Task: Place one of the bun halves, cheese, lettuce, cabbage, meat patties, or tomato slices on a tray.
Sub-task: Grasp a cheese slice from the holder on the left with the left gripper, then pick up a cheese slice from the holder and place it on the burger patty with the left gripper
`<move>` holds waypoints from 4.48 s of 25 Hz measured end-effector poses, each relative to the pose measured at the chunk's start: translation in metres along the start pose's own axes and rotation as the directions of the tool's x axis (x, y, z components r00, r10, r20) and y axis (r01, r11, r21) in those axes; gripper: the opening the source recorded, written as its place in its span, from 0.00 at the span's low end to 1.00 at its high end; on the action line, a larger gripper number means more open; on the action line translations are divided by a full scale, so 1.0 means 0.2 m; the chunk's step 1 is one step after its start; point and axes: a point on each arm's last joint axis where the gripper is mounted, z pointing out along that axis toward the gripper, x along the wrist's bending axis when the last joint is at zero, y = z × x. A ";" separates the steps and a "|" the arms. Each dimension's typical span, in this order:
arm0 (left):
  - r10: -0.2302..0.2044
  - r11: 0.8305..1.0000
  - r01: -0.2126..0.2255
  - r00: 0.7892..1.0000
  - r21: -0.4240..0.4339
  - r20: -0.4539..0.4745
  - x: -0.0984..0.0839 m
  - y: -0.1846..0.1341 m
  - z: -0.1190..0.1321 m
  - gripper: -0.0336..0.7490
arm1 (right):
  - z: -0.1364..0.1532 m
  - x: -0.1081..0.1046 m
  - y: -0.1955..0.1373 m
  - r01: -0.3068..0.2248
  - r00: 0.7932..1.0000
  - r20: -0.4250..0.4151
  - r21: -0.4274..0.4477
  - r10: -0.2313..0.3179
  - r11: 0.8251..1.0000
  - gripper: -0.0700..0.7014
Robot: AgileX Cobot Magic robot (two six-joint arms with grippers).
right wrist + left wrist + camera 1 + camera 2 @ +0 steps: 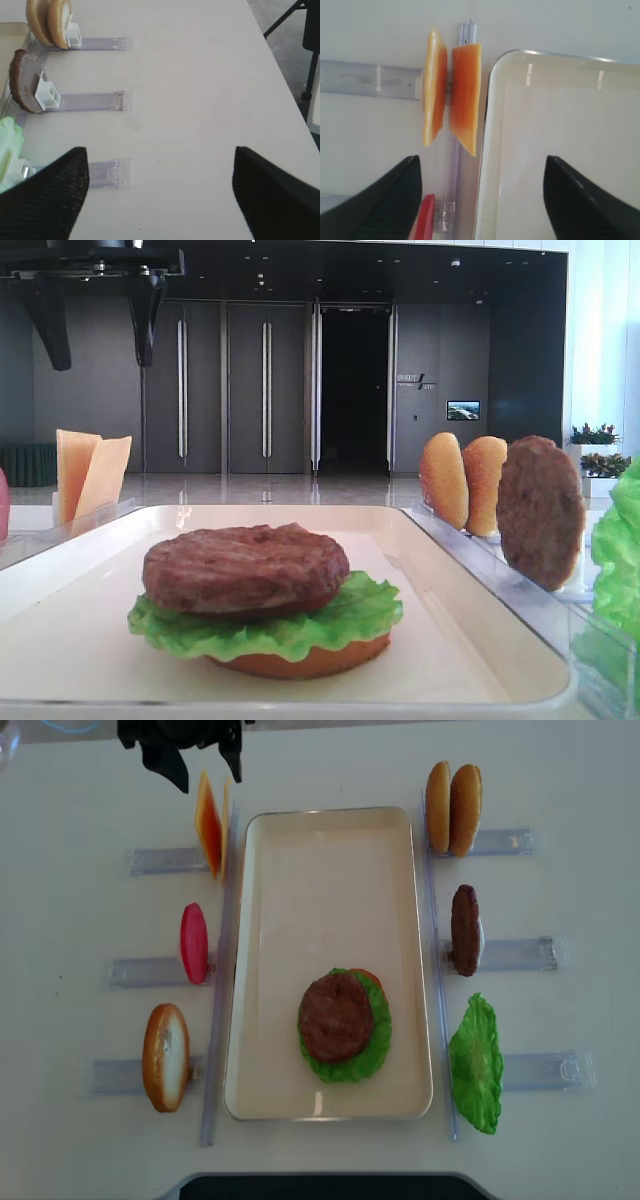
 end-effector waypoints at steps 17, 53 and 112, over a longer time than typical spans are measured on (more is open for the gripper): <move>-0.002 1.000 0.002 1.000 0.030 -0.013 -0.04 0.03 0.22 0.78 | 0.00 0.00 0.00 0.000 1.000 0.000 0.000 0.000 1.000 0.85; -0.014 0.999 0.016 0.999 0.042 -0.043 -0.06 0.06 0.40 0.78 | 0.00 0.00 0.00 0.000 1.000 0.000 0.000 0.000 1.000 0.85; -0.020 0.998 0.020 1.000 -0.064 -0.005 -0.02 0.08 0.00 0.07 | 0.00 0.00 0.00 0.000 1.000 0.000 0.000 0.000 1.000 0.85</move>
